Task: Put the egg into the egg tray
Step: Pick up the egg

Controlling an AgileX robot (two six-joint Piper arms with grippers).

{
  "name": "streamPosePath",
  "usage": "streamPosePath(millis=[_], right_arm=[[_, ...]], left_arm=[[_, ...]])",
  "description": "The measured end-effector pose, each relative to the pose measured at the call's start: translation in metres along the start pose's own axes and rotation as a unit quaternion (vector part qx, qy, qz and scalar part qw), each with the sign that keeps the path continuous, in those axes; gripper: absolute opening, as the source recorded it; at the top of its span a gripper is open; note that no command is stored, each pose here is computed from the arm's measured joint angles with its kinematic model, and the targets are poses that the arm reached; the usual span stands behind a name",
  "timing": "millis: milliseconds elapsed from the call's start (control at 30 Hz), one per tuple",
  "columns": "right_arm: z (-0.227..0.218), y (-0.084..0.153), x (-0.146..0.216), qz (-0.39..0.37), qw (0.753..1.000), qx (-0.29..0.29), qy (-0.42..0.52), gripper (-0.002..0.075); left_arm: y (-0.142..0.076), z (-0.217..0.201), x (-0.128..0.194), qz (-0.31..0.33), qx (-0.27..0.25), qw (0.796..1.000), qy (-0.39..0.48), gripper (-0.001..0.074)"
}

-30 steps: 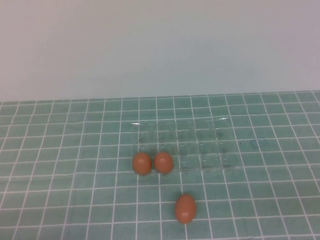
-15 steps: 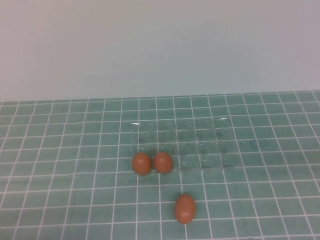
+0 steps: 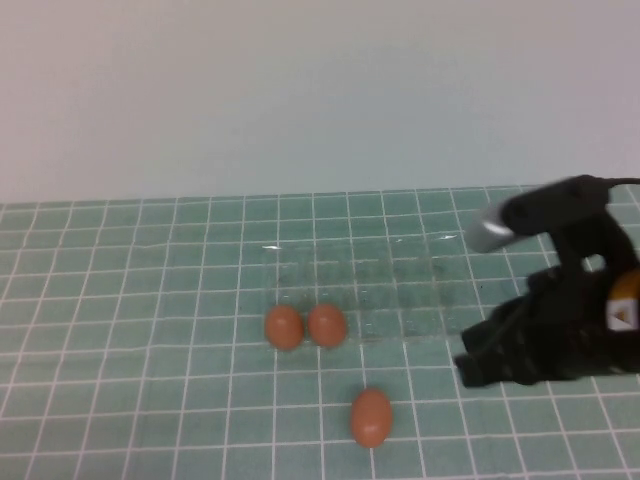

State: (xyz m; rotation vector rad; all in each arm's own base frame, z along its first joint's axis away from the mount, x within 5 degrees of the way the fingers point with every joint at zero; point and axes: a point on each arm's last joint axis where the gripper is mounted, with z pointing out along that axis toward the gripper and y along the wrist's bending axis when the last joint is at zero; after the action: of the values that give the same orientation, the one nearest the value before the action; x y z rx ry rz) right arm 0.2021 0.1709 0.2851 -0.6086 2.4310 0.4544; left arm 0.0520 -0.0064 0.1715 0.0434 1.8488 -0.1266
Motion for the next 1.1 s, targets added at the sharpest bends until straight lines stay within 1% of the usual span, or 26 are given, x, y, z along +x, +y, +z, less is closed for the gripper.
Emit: streamPosePath(millis=[100, 200, 333, 400, 467, 500, 567, 633, 700, 733, 800, 867, 1000, 1100], right_arm=[[0.02, 0.0, -0.007, 0.048, 0.999, 0.007, 0.02, -0.0001], [0.04, -0.001, -0.006, 0.082, 0.996, 0.015, 0.042, -0.0001], [0.06, 0.0, -0.009, 0.108, 0.991, 0.016, 0.079, 0.0001], [0.068, 0.002, -0.015, 0.104, 0.989, 0.019, 0.105, 0.0022], [0.073, 0.004, -0.024, 0.101, 0.987, 0.021, 0.124, 0.0079], [0.077, 0.005, -0.029, 0.1, 0.986, 0.022, 0.133, 0.0124], [0.083, 0.007, -0.039, 0.104, 0.984, 0.024, 0.143, 0.0228], [0.089, 0.01, -0.05, 0.115, 0.982, 0.025, 0.146, 0.0361], [0.097, 0.012, -0.057, 0.129, 0.98, 0.028, 0.151, 0.0448], [0.102, 0.013, -0.058, 0.137, 0.978, 0.03, 0.156, 0.0475], [0.112, 0.013, -0.057, 0.15, 0.974, 0.035, 0.168, 0.0503], [0.122, 0.012, -0.052, 0.162, 0.968, 0.042, 0.188, 0.0512], [0.143, 0.012, -0.039, 0.169, 0.957, 0.056, 0.231, 0.0518], [0.15, 0.017, -0.034, 0.172, 0.955, 0.057, 0.237, 0.0519]], left_arm=[[0.0, 0.0, 0.0, 0.0, 0.0, 1.0, 0.0, -0.0001], [0.0, 0.0, 0.0, 0.0, 0.0, 1.0, 0.0, -0.0001], [0.0, 0.0, 0.0, 0.0, 0.0, 1.0, 0.0, -0.0001], [0.0, 0.0, 0.0, 0.0, 0.0, 1.0, 0.0, -0.0001], [0.0, 0.0, 0.0, 0.0, 0.0, 1.0, 0.0, -0.0001], [0.0, 0.0, 0.0, 0.0, 0.0, 1.0, 0.0, -0.0001], [0.0, 0.0, 0.0, 0.0, 0.0, 1.0, 0.0, -0.0001], [0.0, 0.0, 0.0, 0.0, 0.0, 1.0, 0.0, -0.0001], [0.0, 0.0, 0.0, 0.0, 0.0, 1.0, 0.0, -0.0001], [0.0, 0.0, 0.0, 0.0, 0.0, 1.0, 0.0, -0.0001], [0.0, 0.0, 0.0, 0.0, 0.0, 1.0, 0.0, -0.0001], [0.0, 0.0, 0.0, 0.0, 0.0, 1.0, 0.0, -0.0001], [0.0, 0.0, 0.0, 0.0, 0.0, 1.0, 0.0, -0.0001], [0.0, 0.0, 0.0, 0.0, 0.0, 1.0, 0.0, -0.0001]])
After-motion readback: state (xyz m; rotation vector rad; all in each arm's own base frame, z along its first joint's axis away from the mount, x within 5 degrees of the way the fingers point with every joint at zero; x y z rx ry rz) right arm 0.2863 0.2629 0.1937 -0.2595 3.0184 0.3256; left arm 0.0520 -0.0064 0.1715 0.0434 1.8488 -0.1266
